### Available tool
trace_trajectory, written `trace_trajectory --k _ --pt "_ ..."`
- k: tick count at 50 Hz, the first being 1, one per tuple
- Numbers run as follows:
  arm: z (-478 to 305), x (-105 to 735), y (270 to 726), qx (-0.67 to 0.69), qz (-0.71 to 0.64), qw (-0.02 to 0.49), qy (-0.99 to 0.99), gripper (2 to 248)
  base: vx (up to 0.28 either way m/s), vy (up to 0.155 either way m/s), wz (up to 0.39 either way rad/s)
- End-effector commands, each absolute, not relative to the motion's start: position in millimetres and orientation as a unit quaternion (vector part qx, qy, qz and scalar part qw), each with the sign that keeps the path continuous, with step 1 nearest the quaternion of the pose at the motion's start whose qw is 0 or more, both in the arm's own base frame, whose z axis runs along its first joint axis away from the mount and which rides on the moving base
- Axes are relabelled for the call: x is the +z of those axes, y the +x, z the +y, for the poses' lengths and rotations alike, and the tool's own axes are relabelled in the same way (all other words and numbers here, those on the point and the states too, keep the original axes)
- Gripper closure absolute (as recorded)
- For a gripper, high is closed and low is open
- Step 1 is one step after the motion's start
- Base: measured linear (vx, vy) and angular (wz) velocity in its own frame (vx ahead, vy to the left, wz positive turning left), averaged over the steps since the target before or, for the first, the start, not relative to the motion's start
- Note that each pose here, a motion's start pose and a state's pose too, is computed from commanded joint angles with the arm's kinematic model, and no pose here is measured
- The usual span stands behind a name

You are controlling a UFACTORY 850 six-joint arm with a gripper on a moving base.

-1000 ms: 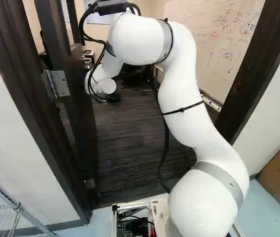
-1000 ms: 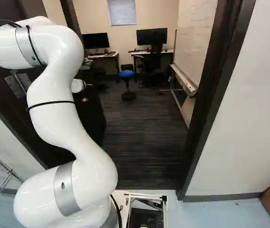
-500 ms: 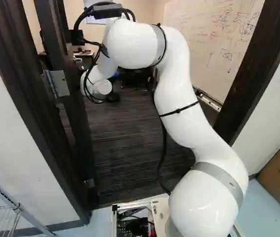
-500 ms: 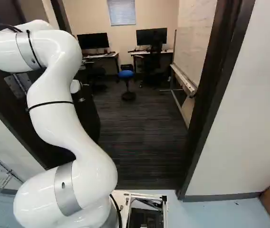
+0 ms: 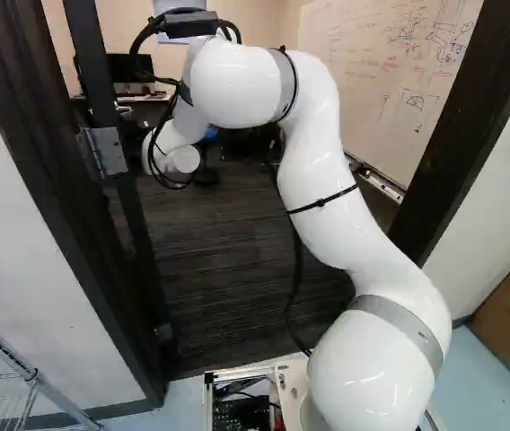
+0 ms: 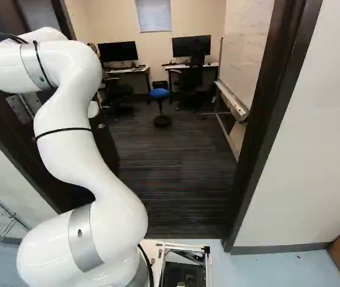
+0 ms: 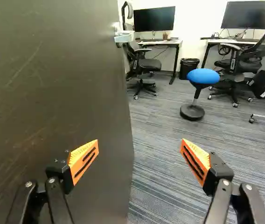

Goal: Open the door and move inside

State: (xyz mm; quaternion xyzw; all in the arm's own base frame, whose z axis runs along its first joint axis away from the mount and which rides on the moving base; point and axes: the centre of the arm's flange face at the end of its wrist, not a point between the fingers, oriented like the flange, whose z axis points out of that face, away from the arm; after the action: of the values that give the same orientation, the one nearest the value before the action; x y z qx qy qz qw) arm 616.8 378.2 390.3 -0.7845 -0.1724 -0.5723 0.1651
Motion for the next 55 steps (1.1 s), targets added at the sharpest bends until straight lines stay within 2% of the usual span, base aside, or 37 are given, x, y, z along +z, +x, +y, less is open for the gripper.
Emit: trace_trajectory --k 55 --pt "287 399 611 -0.564 -0.131 0.128 -0.805 3 0.000 0.000 0.000"
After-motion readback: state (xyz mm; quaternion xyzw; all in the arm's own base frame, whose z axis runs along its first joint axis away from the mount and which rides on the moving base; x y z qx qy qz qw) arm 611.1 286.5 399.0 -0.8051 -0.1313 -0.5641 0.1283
